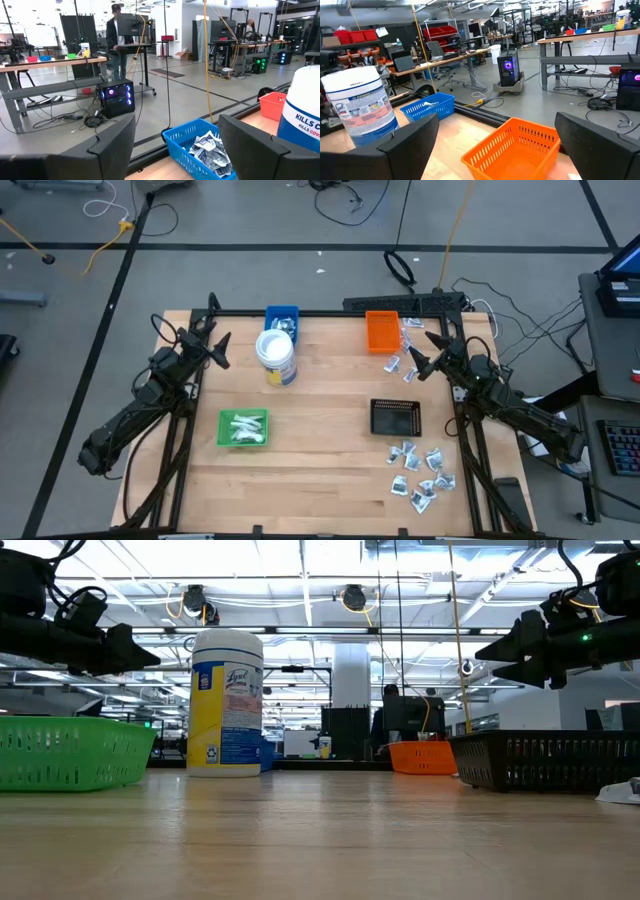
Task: Pick & Place First Aid Supplies
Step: Put the gray towelette pack into the black bin
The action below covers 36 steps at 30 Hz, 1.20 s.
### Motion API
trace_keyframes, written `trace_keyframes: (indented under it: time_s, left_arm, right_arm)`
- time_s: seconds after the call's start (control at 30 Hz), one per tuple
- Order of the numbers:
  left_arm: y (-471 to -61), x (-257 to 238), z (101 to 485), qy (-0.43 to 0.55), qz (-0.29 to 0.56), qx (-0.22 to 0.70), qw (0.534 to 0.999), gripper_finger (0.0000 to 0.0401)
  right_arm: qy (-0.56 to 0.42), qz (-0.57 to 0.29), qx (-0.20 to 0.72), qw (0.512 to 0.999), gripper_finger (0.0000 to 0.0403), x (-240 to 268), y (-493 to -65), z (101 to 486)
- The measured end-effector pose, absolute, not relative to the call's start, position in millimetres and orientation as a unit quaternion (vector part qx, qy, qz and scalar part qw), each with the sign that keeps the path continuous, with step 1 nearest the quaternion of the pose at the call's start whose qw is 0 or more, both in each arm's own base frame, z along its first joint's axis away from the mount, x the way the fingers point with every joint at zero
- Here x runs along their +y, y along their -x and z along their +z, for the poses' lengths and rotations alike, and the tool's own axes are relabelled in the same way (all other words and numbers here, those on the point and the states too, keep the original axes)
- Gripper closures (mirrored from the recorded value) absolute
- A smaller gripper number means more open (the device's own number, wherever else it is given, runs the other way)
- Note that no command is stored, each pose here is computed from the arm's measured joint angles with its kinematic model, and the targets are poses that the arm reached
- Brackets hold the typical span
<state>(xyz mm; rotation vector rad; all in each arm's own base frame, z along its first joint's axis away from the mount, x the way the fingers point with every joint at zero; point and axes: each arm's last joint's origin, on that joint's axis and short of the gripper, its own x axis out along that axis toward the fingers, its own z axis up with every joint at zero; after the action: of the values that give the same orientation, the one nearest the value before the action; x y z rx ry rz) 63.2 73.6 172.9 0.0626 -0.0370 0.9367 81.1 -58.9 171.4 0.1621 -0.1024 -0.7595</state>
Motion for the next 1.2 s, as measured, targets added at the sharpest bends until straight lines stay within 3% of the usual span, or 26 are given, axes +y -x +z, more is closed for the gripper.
trace_keyframes:
  time_s: [0.23,0.37,0.57,1.0,1.2]
  left_arm:
    - [-63.2,73.6,173.0,-0.030,0.451,-0.018,0.892,0.0127]
    - [-63.2,73.6,173.0,-0.030,0.451,-0.018,0.892,0.0123]
    - [-63.3,73.6,173.1,-0.030,0.451,-0.019,0.892,0.0113]
    - [-63.3,73.6,173.2,-0.031,0.451,-0.019,0.892,0.0123]
    - [-63.3,73.6,173.2,-0.030,0.451,-0.019,0.892,0.0126]
  right_arm:
    - [-0.102,-0.351,-0.056,0.929,0.0009,-58.0,-81.8,171.7]
    - [-0.116,-0.356,0.003,0.927,0.0009,-58.9,-83.4,166.7]
    - [-0.166,-0.367,0.067,0.913,0.0009,-60.1,-85.1,199.8]
    - [-0.377,-0.436,0.261,0.774,0.0009,-66.1,-98.2,250.4]
    - [-0.458,-0.413,0.302,0.727,0.0009,-62.4,-118.0,264.5]
